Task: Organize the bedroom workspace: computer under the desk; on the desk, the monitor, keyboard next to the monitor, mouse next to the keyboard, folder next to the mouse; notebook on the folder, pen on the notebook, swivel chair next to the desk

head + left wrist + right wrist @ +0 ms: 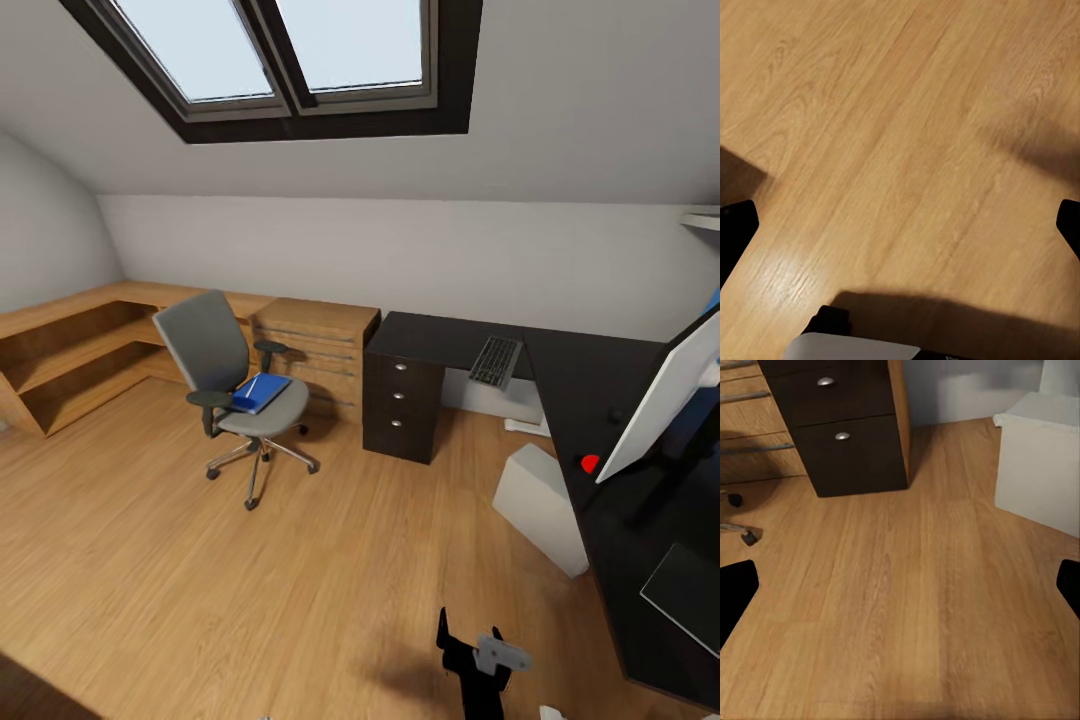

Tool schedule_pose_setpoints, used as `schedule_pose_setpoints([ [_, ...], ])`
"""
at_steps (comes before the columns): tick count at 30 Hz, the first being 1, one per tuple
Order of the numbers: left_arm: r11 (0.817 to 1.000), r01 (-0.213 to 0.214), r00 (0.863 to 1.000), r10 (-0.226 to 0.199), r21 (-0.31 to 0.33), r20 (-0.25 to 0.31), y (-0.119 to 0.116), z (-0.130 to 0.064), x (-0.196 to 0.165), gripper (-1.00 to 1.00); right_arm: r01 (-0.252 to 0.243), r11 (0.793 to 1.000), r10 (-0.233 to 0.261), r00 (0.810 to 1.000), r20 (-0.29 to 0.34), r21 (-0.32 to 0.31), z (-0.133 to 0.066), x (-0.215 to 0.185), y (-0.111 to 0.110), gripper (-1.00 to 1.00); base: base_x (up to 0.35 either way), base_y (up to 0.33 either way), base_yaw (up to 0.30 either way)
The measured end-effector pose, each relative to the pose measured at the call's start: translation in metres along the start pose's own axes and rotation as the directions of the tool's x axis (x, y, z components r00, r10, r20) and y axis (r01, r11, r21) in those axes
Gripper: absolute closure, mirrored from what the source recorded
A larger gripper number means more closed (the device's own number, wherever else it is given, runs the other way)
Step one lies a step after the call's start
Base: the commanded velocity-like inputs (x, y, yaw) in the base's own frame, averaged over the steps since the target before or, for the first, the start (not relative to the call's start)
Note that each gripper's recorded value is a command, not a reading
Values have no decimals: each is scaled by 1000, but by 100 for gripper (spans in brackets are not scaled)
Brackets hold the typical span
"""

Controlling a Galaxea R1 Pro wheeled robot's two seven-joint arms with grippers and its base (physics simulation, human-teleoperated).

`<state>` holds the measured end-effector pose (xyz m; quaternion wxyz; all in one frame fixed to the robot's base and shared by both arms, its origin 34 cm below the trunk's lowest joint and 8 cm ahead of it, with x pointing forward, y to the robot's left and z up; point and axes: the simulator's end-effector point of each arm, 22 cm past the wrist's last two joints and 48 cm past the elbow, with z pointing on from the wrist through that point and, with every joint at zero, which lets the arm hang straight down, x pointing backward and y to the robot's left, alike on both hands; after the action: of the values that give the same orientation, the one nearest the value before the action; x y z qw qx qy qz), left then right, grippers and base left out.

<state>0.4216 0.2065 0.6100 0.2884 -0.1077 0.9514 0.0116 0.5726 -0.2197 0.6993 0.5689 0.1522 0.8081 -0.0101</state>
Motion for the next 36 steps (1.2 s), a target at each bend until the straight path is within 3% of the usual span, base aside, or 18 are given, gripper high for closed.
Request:
schedule_pose_setpoints([
  [5,1000,-1,1000,1,0,0,0,0,0,-100,-28,999,28,1000,6,-16,22,-21,14,-100,0,0,0],
  [7,1000,-1,1000,1,1,0,0,0,0,-100,-42,999,42,999,4,-23,45,-45,20,-100,0,0,0],
  [8,1000,-1,1000,1,1,0,-1,0,0,-100,-42,999,42,999,-26,-11,65,-67,11,-100,0,0,0],
  [9,1000,-1,1000,1,2,0,-1,0,0,-100,-40,999,40,999,-10,-21,75,-89,13,-100,0,0,0],
  [11,1000,-1,1000,1,2,0,-1,0,0,-100,-26,999,25,999,-43,-20,81,-111,6,-100,0,0,0],
  [13,1000,-1,1000,1,2,0,-1,0,0,-100,-16,999,14,998,-65,-28,75,-130,4,-100,0,0,0],
  [15,1000,-1,1000,1,2,0,-1,0,0,-100,-15,999,12,998,-57,-47,51,-159,3,-100,0,0,0],
  [20,1000,-1,1000,1,2,0,-1,0,0,-100,3,999,-6,997,-81,-41,4,-161,-15,-100,0,0,0],
  [27,1000,1,1000,-1,1,1,-1,0,0,-100,14,1000,-13,998,-60,27,-2,-173,-57,-100,0,0,0],
  [36,1000,0,1000,0,1,1,-1,0,0,-100,26,999,-23,998,-50,45,-2,-179,-70,-100,0,0,-133],
])
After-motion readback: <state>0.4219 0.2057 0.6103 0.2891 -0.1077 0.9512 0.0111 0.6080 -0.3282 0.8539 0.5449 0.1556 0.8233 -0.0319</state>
